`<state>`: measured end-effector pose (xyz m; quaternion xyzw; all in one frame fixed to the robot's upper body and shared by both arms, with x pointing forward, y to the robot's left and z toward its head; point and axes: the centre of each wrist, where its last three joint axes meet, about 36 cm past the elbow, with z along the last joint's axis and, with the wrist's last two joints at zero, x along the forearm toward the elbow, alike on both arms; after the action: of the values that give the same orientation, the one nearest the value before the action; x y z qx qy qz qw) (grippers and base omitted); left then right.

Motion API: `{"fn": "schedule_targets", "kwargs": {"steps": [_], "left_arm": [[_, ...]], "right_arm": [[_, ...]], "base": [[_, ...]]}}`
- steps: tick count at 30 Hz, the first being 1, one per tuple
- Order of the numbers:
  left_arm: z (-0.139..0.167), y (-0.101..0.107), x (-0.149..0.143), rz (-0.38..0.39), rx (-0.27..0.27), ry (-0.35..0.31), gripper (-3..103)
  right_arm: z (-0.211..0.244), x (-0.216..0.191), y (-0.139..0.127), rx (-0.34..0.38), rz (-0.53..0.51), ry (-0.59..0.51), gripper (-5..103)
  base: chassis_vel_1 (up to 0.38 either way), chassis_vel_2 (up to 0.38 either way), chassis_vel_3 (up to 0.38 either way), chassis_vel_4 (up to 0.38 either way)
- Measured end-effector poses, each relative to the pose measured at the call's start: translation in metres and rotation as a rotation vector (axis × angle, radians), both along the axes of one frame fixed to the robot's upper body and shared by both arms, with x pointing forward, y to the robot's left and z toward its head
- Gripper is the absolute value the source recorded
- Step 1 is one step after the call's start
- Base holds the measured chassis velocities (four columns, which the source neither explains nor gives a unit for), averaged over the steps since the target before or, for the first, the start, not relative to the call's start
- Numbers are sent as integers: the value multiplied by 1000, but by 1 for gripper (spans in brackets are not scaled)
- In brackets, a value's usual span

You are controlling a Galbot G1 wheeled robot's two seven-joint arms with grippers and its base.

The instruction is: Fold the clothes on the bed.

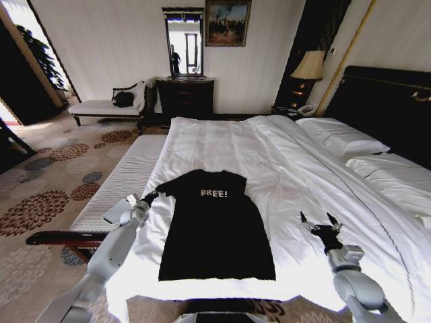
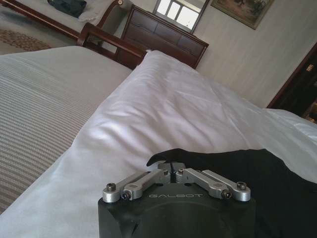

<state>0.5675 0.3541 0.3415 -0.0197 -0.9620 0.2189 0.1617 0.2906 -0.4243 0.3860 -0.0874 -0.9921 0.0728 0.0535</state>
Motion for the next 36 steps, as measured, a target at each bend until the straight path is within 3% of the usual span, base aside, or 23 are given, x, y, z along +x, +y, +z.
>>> {"fn": "schedule_targets", "kwargs": {"steps": [7,13,18,21,22,30,36], "left_arm": [[10,4,5,-6,21,-16,0],[23,4,14,-35,83,-32,0],[40,-18,18,-110,131,-60,0],[55,-45,20,-187,166,-91,0],[55,-45,20,-187,166,-91,0],[84,-108,26,-347,189,-153,0],[81,-149,23,-453,212,-146,0]], "right_arm": [[-1,0,-1,0,0,-1,100],[-2,-2,-3,-1,-2,0,100],[-4,-4,-6,0,-3,-2,100],[-4,-4,-8,2,-3,-4,100],[-4,-4,-8,2,-3,-4,100],[-7,-8,-14,2,0,-4,100],[-7,-9,-20,3,-5,-11,100]], "base": [[0,0,0,0],[0,0,0,0],[0,0,0,0],[0,0,0,0],[0,0,0,0],[0,0,0,0],[0,0,0,0]]}}
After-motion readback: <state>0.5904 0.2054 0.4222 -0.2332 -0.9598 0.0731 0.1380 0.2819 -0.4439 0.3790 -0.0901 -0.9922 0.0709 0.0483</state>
